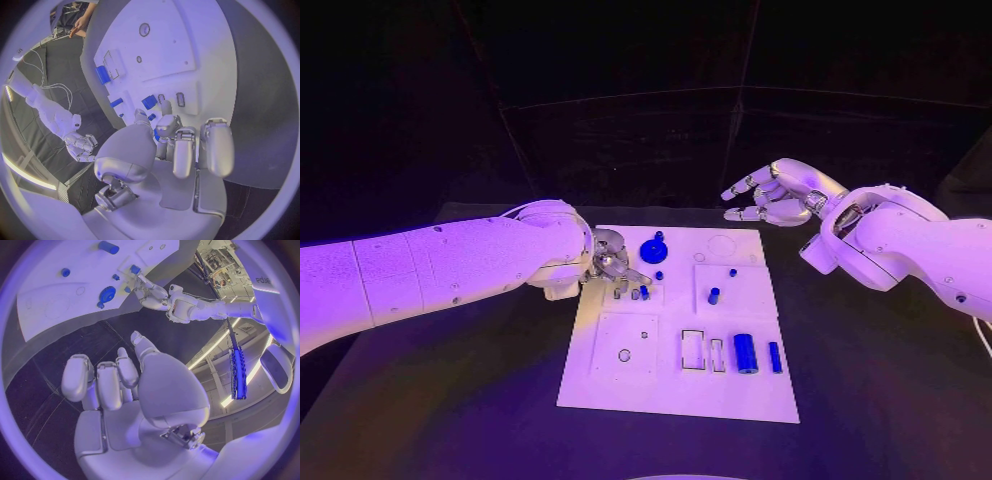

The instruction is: Assemble the parts on the task board

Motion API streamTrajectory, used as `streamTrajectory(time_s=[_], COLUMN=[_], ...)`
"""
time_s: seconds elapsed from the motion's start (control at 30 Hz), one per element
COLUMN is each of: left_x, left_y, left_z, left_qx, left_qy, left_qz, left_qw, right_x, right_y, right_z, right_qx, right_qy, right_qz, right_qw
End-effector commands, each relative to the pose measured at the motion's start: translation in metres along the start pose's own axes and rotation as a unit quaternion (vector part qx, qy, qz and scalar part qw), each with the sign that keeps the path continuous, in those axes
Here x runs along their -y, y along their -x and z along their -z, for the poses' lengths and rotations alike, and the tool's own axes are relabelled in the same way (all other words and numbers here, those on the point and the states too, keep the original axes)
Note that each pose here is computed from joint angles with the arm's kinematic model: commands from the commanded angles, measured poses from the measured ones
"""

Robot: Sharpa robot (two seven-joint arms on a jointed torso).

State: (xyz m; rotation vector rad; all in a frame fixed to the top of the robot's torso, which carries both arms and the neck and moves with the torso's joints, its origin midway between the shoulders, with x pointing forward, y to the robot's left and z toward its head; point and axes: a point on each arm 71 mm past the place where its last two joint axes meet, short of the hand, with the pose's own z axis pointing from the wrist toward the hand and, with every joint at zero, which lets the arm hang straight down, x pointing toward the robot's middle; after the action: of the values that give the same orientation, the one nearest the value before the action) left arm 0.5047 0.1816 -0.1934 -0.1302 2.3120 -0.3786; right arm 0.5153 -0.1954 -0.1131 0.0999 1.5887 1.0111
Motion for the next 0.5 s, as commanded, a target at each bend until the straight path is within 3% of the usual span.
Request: streamTrajectory(time_s=[0.03,0.5], left_x=[0.0005,0.0143], left_y=[0.0036,-0.0009], left_z=[-0.0003,-0.0034], left_qx=[0.025,0.012], left_qy=[0.02,0.012], left_qz=[-0.004,-0.014], left_qw=[0.999,1.0], right_x=[-0.001,0.002], right_y=[0.002,0.001], right_z=[-0.001,-0.005], right_qx=[0.006,0.002], right_qy=[-0.001,-0.011], right_qz=[0.008,0.013], right_qw=[1.0,1.0])
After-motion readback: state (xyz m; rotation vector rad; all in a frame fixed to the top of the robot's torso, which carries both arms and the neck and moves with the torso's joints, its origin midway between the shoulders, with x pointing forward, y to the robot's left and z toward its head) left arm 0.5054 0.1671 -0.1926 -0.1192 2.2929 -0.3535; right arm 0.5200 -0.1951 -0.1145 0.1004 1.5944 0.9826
